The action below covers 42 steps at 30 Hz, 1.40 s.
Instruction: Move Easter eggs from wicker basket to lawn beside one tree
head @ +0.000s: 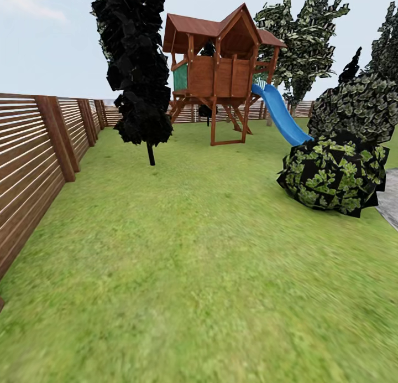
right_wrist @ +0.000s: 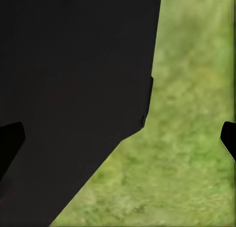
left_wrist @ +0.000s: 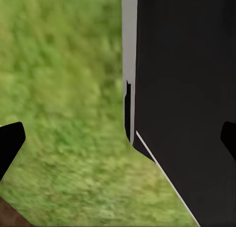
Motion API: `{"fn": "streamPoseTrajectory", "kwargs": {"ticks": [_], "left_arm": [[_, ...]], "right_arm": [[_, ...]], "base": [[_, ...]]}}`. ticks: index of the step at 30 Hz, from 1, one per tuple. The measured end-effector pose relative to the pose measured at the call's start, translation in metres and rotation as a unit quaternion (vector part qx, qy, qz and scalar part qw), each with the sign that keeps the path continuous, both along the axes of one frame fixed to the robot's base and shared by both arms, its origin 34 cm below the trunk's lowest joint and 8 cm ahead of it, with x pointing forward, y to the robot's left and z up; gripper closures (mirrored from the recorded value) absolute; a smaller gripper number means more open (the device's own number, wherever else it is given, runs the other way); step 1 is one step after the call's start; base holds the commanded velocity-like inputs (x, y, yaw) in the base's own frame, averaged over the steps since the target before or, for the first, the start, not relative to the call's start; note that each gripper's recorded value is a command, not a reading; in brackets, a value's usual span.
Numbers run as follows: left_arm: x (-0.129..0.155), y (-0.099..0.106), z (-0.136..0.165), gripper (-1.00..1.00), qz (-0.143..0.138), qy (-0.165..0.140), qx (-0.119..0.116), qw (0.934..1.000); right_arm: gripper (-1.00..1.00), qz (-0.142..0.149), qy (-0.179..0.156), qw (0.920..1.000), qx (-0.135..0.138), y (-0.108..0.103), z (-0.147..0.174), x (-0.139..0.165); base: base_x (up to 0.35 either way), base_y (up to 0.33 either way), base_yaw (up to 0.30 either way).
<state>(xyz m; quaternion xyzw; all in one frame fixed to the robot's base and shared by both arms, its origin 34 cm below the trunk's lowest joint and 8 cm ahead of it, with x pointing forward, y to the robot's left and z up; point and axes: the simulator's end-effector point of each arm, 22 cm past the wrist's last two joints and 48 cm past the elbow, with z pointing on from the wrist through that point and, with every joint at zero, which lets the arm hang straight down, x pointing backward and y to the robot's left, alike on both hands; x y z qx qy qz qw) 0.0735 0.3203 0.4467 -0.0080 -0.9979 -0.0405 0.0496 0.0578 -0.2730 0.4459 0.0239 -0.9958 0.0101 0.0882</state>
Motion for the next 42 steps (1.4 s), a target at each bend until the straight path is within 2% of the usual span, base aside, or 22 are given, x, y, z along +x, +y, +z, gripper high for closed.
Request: {"fn": "streamPoseTrajectory", "kwargs": {"ticks": [42], "left_arm": [[0.0, 0.0, 0.0, -1.0, 0.0, 0.0, 0.0, 1.0]], "right_arm": [[-1.0, -0.001, 0.001, 1.0, 0.002, 0.0002, 0.0001, -0.0007]], "base": [[0.334, 0.0, 0.0]]}}
